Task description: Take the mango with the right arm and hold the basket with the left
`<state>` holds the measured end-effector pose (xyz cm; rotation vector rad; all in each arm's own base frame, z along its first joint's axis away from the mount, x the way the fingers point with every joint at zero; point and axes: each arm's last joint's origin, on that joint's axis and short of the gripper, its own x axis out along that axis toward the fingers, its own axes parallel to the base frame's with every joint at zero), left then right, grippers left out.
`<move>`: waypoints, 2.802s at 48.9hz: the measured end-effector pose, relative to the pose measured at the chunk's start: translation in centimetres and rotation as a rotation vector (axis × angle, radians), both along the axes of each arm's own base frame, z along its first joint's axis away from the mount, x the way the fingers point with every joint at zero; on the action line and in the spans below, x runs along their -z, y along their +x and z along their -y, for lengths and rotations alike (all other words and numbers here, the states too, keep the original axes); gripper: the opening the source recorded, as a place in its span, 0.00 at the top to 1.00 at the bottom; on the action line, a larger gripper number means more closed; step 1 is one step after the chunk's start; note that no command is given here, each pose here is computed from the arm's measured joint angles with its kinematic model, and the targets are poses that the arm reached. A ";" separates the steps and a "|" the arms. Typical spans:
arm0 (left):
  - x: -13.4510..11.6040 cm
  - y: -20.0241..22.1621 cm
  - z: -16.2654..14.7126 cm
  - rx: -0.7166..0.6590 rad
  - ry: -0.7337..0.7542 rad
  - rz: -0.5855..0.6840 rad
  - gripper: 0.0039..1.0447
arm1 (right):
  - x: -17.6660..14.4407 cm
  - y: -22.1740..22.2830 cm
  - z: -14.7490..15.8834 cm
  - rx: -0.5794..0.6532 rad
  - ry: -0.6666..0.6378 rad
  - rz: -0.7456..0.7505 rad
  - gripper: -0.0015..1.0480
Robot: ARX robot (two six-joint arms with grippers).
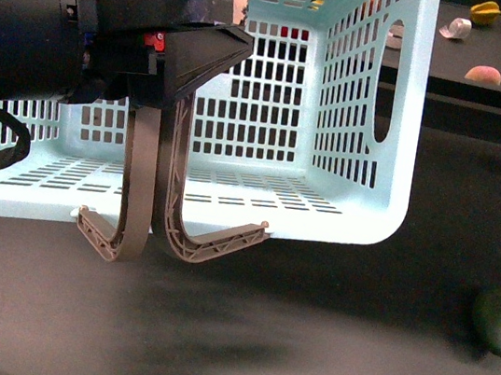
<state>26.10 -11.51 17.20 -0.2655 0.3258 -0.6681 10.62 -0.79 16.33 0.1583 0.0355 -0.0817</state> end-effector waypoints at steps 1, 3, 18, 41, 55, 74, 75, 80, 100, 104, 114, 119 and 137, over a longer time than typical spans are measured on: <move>0.0 0.0 0.0 0.000 0.000 0.000 0.91 | 0.0 0.2 0.2 0.006 0.014 -0.003 0.08; 0.0 0.0 0.0 0.000 0.001 0.001 0.91 | 0.1 0.8 0.8 0.016 0.039 -0.010 0.08; 0.0 0.0 0.0 0.000 0.001 0.001 0.92 | 2.3 5.8 4.8 0.140 0.061 -0.177 0.08; 0.0 0.0 0.0 0.000 0.001 0.000 0.92 | 14.0 10.8 11.6 0.288 0.133 -0.574 0.08; 0.0 0.0 0.0 0.000 0.001 0.000 0.92 | 19.7 12.9 13.8 0.316 0.172 -0.690 0.08; 0.0 0.0 0.0 0.000 0.001 0.001 0.92 | 24.0 17.2 15.7 0.318 0.207 -0.752 0.08; 0.0 0.0 0.0 0.000 0.001 0.001 0.92 | 24.2 17.5 15.8 0.317 0.209 -0.753 0.08; 0.0 0.0 0.0 0.000 0.001 0.001 0.92 | 24.7 18.5 15.7 0.312 0.209 -0.755 0.08; 0.0 0.0 0.0 0.001 0.001 0.001 0.92 | 27.2 18.9 14.7 0.321 0.214 -0.832 0.08; 0.0 0.0 0.0 0.000 0.001 0.001 0.92 | 27.5 18.8 14.8 0.326 0.215 -0.841 0.08; 0.0 0.0 0.0 0.001 0.001 0.000 0.92 | 28.2 18.9 15.5 0.348 0.218 -0.858 0.11; 0.0 0.0 0.0 0.001 0.001 0.000 0.92 | 28.2 18.9 15.6 0.351 0.219 -0.855 0.22; 0.0 0.0 0.0 0.001 0.001 0.001 0.92 | 25.2 17.9 14.2 0.283 0.235 -0.806 0.44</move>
